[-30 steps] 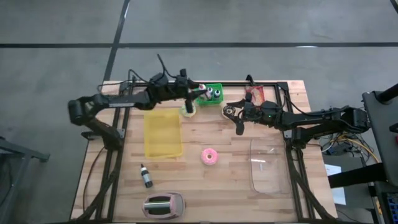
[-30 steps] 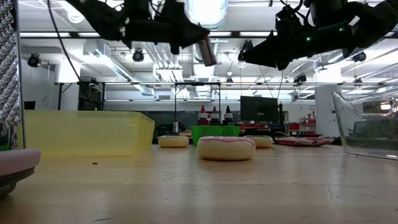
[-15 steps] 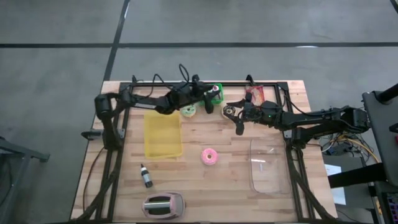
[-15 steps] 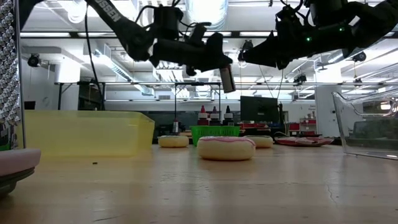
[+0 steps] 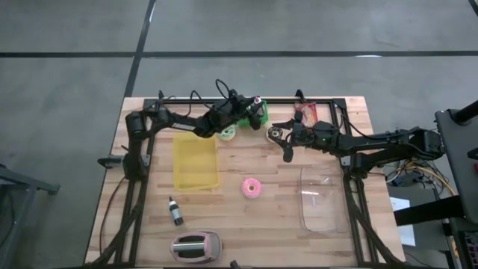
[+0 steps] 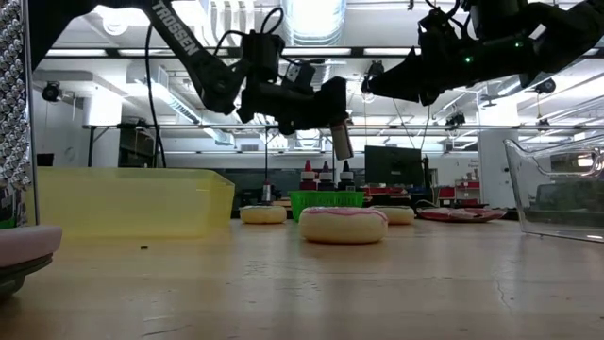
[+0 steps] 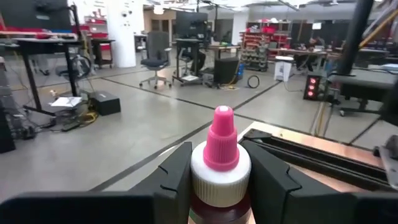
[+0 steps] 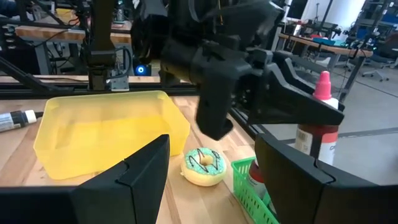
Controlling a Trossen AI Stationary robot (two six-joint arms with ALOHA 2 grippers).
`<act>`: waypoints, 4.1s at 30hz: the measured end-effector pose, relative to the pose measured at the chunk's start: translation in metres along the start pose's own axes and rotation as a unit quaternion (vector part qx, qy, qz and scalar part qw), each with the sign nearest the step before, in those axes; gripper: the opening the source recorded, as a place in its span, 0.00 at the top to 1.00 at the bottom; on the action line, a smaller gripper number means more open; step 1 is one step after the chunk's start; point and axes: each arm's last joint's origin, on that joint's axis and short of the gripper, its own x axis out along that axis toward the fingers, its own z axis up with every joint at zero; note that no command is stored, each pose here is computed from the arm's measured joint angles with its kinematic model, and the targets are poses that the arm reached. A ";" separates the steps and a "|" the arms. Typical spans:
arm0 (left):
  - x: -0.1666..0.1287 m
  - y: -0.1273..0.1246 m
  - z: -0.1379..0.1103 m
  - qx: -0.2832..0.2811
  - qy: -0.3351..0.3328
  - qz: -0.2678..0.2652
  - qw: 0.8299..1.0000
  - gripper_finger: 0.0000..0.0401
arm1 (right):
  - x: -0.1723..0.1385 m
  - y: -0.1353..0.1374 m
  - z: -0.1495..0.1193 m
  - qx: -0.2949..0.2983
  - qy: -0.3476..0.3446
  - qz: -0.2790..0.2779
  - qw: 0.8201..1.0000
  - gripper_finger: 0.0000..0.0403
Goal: Pick & Place Food Item
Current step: Put the pink food coloring bottle into the green bin
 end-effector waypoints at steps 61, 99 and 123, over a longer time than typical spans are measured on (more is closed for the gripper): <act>-0.004 -0.005 0.014 0.086 0.026 0.053 0.995 0.72 | 0.000 0.000 0.001 -0.003 -0.003 0.000 1.000 0.43; 0.010 0.037 0.028 0.137 0.052 0.052 0.988 0.72 | 0.134 -0.158 0.162 -0.029 0.325 0.030 0.945 0.48; 0.011 0.047 0.029 0.126 0.047 0.038 0.990 0.72 | 0.173 -0.175 0.147 -0.034 0.406 0.059 0.911 0.48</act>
